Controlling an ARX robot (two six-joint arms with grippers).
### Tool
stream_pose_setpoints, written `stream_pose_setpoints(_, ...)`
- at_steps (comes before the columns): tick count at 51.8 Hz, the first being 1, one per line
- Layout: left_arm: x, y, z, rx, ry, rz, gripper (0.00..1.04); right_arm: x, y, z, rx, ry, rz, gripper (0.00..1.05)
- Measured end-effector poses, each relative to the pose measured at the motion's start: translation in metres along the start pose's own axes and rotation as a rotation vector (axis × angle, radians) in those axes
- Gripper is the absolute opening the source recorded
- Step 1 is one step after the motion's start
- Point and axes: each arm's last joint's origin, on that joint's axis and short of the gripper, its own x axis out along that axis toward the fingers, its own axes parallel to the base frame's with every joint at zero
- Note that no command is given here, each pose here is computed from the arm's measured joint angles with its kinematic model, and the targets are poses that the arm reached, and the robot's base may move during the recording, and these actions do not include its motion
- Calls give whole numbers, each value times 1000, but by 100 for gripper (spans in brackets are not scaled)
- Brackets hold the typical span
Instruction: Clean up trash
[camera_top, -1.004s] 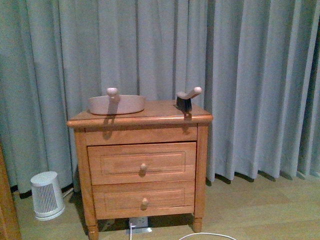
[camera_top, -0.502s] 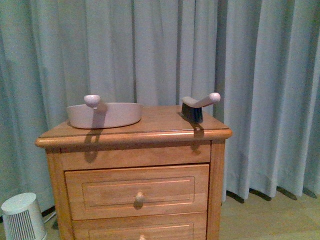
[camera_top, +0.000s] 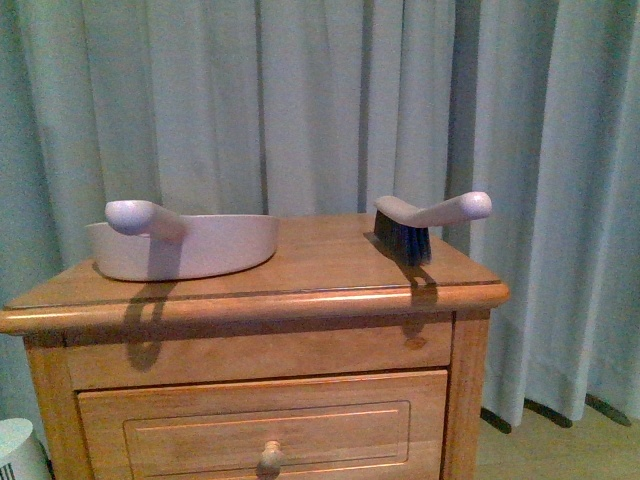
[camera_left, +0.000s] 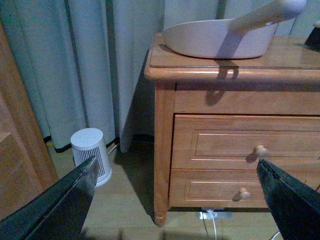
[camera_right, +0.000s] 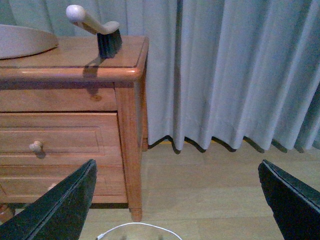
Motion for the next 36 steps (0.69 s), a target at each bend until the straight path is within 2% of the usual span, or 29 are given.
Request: stream_pose_setpoints(36,0,0,0,0,0,0,97,0,0,0,0,0,0,97)
